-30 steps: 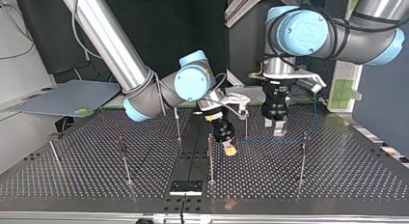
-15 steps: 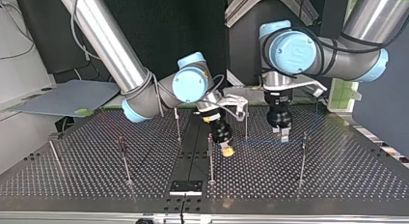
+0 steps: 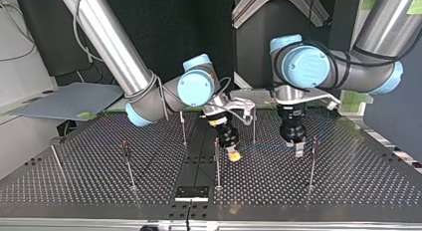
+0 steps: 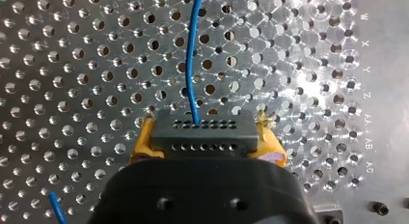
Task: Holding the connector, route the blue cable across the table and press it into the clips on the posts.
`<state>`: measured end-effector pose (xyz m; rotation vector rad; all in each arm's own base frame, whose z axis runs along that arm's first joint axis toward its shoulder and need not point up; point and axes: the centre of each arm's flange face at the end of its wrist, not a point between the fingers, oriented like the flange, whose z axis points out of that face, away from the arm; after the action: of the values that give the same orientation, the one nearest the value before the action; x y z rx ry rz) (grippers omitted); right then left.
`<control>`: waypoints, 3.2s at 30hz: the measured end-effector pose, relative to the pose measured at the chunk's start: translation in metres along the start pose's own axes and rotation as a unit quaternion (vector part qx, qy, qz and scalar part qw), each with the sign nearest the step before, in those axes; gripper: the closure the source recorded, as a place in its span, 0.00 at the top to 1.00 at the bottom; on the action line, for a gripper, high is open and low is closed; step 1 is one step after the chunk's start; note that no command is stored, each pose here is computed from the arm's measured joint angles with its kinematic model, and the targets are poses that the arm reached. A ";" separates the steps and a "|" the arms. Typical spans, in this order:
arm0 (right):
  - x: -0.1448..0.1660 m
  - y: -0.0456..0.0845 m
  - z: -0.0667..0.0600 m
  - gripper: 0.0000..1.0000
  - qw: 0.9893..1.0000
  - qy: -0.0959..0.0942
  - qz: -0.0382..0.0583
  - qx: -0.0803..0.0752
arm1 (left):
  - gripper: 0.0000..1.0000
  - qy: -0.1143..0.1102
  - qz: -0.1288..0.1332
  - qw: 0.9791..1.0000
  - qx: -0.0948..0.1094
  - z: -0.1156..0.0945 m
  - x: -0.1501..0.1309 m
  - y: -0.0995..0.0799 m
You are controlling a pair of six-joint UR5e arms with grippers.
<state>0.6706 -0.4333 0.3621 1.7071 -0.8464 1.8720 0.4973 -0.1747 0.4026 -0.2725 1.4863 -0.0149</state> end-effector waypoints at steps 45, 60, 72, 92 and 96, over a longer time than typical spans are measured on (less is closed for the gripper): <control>-0.056 0.009 -0.017 0.00 0.998 -0.061 -0.006 -0.009 | 0.00 0.033 0.010 0.999 -0.020 -0.030 0.049 0.009; -0.116 0.019 -0.045 0.00 0.992 -0.126 -0.017 -0.019 | 0.00 0.075 -0.003 0.997 -0.012 -0.050 0.136 0.022; -0.148 0.027 -0.064 0.00 0.986 -0.161 -0.033 -0.025 | 0.00 0.124 0.007 0.992 -0.008 -0.070 0.210 0.038; -0.159 0.051 -0.062 0.00 0.987 -0.156 -0.031 -0.031 | 0.00 0.124 -0.009 0.992 0.014 -0.050 0.248 0.038; -0.159 0.055 -0.059 0.00 0.988 -0.149 -0.028 -0.029 | 0.00 0.119 -0.013 0.993 0.015 -0.044 0.248 0.039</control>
<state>0.6093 -0.4199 0.1948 1.9828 -0.9436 1.5633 0.4698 -0.1879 0.1499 -0.2717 1.7177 -0.0931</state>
